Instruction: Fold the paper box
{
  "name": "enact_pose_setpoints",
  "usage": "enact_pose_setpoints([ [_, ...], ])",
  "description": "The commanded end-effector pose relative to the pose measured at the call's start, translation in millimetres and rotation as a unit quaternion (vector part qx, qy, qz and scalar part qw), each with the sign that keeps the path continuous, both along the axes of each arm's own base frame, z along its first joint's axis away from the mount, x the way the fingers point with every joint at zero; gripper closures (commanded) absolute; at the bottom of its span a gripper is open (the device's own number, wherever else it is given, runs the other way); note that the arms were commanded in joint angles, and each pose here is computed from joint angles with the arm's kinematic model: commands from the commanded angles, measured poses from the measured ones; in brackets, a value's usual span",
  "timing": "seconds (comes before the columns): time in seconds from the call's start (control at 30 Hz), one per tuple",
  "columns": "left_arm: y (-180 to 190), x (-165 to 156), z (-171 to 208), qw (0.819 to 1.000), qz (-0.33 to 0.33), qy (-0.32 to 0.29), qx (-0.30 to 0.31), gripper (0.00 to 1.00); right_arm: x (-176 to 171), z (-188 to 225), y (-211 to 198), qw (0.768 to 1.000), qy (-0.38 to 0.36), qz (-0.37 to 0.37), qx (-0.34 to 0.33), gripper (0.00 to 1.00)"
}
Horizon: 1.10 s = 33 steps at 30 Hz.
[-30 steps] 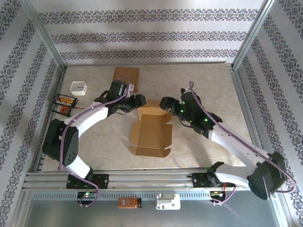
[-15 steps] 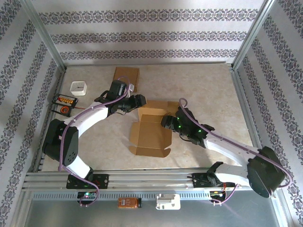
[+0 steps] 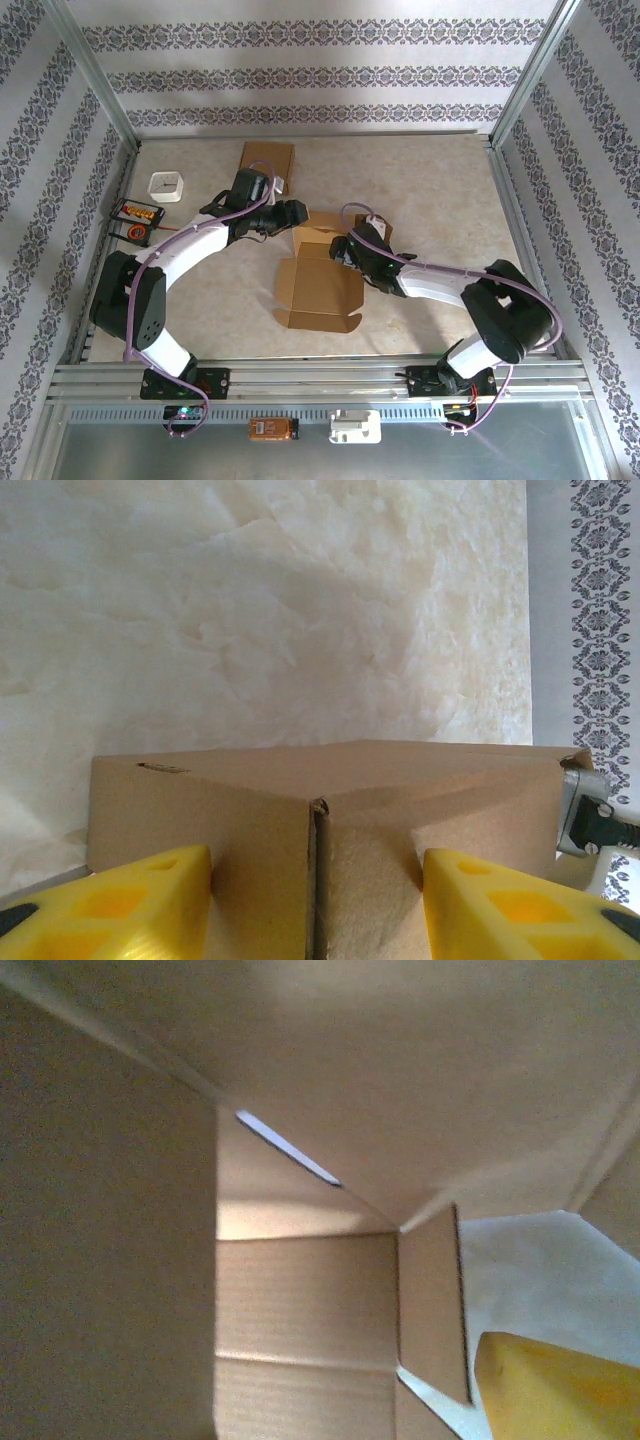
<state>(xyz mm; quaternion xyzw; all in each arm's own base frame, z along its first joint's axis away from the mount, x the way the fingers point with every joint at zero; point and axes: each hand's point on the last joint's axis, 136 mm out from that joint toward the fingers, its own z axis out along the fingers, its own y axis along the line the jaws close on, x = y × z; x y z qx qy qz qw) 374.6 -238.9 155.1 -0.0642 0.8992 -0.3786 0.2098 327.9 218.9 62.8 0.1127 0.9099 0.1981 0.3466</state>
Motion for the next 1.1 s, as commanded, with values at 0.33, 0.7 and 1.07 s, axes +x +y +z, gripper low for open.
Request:
enact_pose_setpoints([
  [0.33, -1.2, 0.3, 1.4, 1.0, -0.008, 0.001, 0.001, 0.45, 2.2, 12.2, 63.5, 0.991, -0.038, 0.104, 0.077, 0.28],
  [0.7, 6.2, 1.5, 1.0, 1.0, 0.001, -0.009, 0.021, 0.42, -10.0, 33.3, 57.2, 0.988, -0.056, 0.125, 0.074, 0.26],
  [1.07, 34.8, 8.4, 36.6, 0.993, 0.037, -0.08, 0.082, 0.29, -52.6, 52.1, 14.1, 0.988, -0.078, 0.129, 0.035, 0.18],
])
